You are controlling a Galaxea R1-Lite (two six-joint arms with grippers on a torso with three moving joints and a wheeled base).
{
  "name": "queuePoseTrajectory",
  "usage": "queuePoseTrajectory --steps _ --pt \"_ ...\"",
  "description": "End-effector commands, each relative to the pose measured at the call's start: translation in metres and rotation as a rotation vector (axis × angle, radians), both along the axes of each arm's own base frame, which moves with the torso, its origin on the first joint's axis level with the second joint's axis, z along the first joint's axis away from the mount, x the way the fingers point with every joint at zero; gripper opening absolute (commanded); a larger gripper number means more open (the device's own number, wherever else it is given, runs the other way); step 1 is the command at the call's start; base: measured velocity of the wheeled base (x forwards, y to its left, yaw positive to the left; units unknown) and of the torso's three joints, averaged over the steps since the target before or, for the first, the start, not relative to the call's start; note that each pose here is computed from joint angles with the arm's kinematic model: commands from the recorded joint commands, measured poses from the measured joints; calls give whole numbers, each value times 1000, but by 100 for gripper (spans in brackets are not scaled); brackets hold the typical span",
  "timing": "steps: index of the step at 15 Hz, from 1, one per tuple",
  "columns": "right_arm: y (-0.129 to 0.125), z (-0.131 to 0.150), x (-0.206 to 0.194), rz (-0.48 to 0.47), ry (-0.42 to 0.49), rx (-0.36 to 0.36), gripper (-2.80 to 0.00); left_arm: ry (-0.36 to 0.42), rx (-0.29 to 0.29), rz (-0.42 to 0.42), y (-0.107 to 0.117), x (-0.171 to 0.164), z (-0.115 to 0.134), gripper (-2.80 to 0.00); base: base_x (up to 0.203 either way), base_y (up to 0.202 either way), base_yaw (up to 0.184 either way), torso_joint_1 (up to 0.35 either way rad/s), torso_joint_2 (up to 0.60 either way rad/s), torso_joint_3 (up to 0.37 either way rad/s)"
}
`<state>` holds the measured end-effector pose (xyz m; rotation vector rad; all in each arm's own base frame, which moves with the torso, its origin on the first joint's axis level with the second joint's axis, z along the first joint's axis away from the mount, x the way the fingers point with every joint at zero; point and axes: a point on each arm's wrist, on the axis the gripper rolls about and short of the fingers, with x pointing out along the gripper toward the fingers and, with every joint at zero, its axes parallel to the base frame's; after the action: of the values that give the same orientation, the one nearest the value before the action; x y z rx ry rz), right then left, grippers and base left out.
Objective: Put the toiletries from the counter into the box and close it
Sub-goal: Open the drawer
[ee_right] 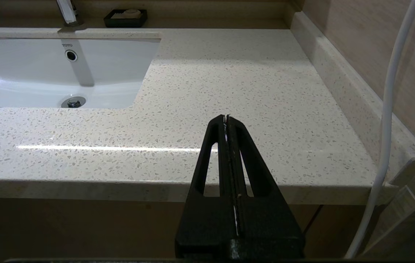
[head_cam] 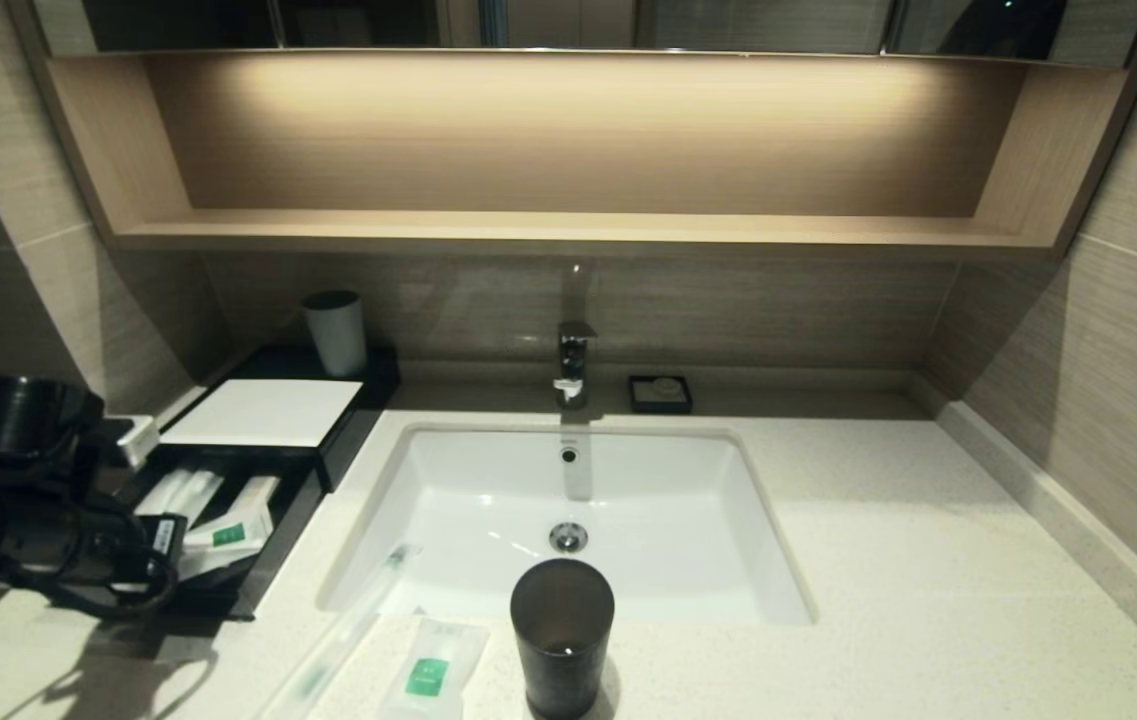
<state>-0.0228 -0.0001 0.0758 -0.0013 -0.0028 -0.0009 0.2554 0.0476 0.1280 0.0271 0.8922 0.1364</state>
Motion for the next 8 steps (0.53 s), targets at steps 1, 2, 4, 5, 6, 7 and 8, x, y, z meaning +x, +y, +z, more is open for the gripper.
queuePoseTrajectory --steps 1,2,4,5,6,7,8 --pt "0 0 0 1 1 0 -280 -99 21 13 2 2 24 -280 0 0 0 0 0 0" --pt "0 0 0 1 1 0 -280 -139 24 20 2 3 34 -280 0 0 0 0 0 0" --pt "0 0 0 1 1 0 -280 -215 30 29 2 2 54 -280 0 0 0 0 0 0" --pt "0 0 0 1 1 0 -280 -238 34 31 2 0 60 -280 0 0 0 0 0 0" --pt "0 0 0 1 1 0 -280 -252 33 35 1 -3 65 -280 0 0 0 0 0 0" --pt "0 0 0 1 1 0 -280 -260 31 32 -1 -7 70 -280 0 0 0 0 0 0" --pt "0 0 0 1 1 0 -280 -266 30 27 -3 -11 74 -280 0 0 0 0 0 0"
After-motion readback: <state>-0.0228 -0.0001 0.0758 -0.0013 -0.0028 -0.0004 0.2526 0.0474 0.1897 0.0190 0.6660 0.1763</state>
